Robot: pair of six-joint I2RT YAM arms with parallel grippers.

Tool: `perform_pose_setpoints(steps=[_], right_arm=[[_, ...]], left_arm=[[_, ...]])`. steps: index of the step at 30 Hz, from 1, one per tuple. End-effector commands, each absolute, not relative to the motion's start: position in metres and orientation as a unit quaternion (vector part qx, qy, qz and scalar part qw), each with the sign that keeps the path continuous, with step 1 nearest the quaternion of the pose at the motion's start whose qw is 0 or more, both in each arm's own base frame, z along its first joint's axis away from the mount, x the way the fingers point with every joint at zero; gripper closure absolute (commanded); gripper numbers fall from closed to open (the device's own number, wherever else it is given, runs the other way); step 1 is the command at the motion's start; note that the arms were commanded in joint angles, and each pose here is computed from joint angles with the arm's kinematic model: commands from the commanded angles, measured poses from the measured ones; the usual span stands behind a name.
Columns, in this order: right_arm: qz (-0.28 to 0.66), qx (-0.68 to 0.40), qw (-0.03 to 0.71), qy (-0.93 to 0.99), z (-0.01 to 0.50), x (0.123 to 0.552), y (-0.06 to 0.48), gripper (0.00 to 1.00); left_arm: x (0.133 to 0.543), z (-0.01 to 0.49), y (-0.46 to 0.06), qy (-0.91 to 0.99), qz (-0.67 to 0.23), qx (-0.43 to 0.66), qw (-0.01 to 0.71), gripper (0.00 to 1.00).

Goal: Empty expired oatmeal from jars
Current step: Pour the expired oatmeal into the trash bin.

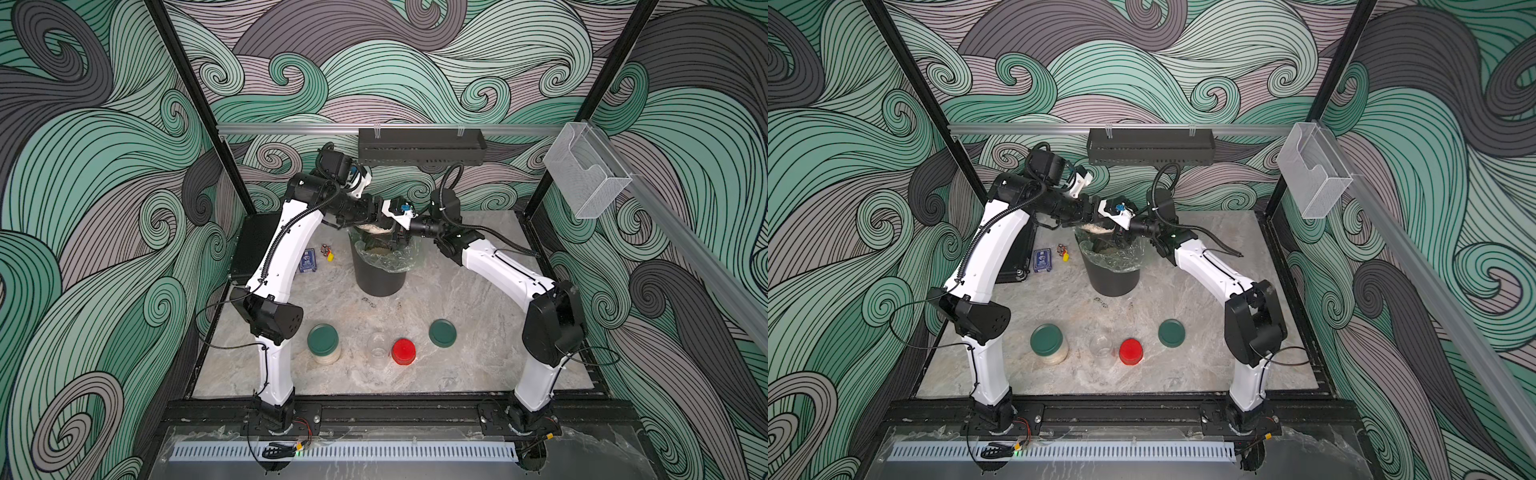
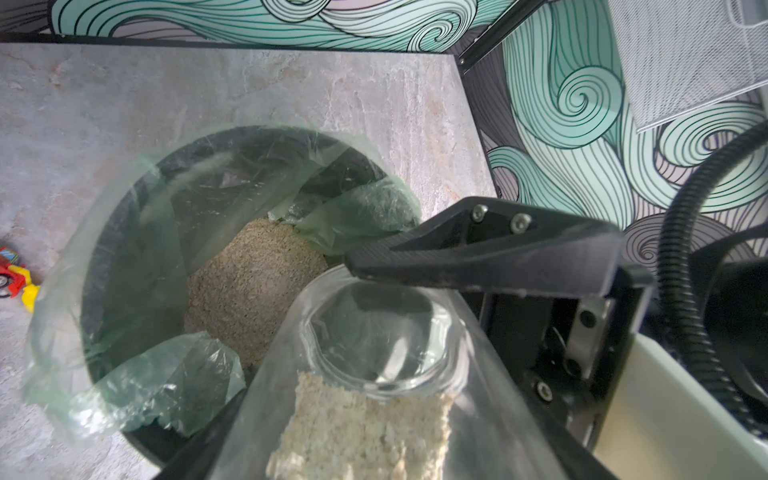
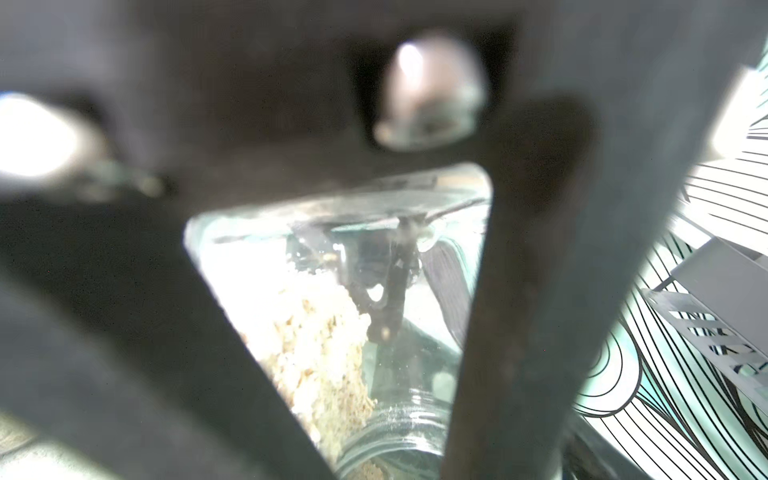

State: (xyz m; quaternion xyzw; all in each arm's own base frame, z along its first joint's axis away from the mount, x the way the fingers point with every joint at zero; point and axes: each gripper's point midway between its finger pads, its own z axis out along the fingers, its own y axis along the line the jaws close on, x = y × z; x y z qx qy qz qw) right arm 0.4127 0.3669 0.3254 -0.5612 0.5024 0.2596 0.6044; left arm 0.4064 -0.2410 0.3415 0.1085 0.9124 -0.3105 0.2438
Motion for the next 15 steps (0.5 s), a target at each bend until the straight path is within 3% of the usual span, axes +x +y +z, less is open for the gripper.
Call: perform_pose_setpoints(steps=[1, 9, 15], right_arm=[[0.266, -0.537, 0.619, 0.508, 0.3399, 0.4249, 0.3634, 0.63], [0.274, -0.529, 0.620, 0.511, 0.3419, 0.4264, 0.3600, 0.65], [0.283, -0.522, 0.619, 0.515, 0.3420, 0.4269, 0.3594, 0.67]], left_arm=[[0.3945, 0.3848, -0.2501, 0.878, -0.360, 0.133, 0.286, 0.12], [0.4023, 0.3880, -0.2449, 0.875, -0.365, 0.109, 0.300, 0.02], [0.4016, 0.3920, -0.2499, 0.867, -0.385, 0.108, 0.299, 0.01]])
